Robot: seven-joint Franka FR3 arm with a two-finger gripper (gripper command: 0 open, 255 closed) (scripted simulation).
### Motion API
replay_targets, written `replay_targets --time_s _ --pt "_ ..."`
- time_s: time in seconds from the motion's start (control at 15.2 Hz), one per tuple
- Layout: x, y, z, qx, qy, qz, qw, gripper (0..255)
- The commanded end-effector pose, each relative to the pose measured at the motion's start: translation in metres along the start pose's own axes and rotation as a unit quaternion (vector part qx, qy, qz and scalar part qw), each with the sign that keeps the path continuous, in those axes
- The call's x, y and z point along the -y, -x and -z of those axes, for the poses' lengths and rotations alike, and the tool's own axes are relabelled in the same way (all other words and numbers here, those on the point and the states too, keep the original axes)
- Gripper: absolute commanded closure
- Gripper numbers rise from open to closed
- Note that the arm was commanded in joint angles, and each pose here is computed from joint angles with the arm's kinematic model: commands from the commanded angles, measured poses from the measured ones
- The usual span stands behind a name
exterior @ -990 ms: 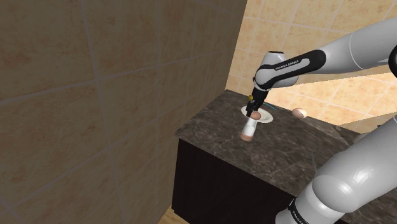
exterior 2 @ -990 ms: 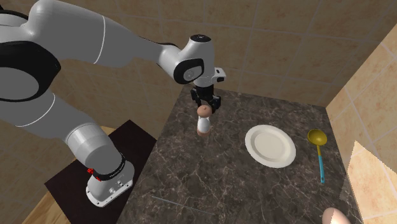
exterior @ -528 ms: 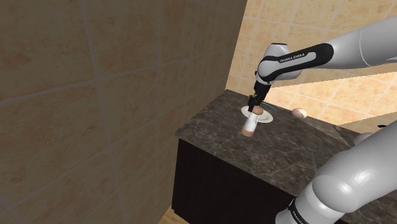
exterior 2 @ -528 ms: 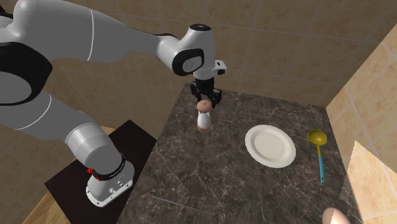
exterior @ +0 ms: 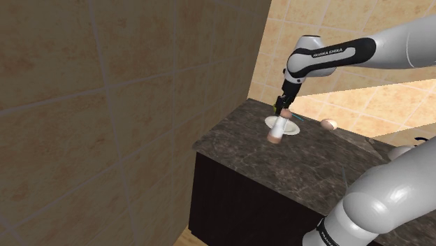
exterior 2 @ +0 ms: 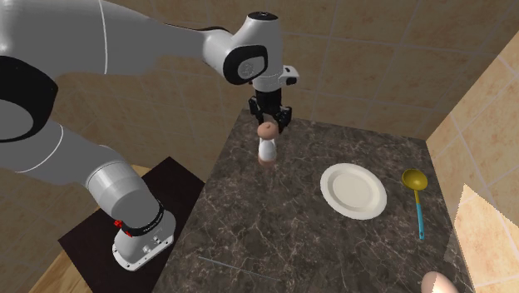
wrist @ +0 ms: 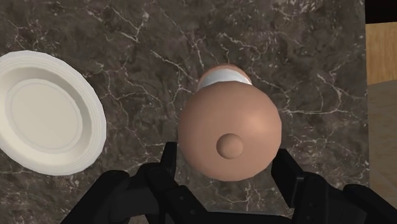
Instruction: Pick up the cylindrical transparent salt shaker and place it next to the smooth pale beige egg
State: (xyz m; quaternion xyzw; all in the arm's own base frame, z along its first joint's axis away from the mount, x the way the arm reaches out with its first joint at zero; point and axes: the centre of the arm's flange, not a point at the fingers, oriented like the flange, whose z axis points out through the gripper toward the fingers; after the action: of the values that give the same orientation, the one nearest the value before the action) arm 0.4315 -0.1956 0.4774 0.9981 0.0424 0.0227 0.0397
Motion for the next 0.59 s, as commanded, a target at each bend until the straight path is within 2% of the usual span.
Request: replay_targets --time_s 0.0,0.53 --pt "0.0 0.0 0.011 0.0 0.0 0.0 1.0 255" --pt "-0.004 -0.002 0.053 0.0 0.0 0.0 1.0 255"
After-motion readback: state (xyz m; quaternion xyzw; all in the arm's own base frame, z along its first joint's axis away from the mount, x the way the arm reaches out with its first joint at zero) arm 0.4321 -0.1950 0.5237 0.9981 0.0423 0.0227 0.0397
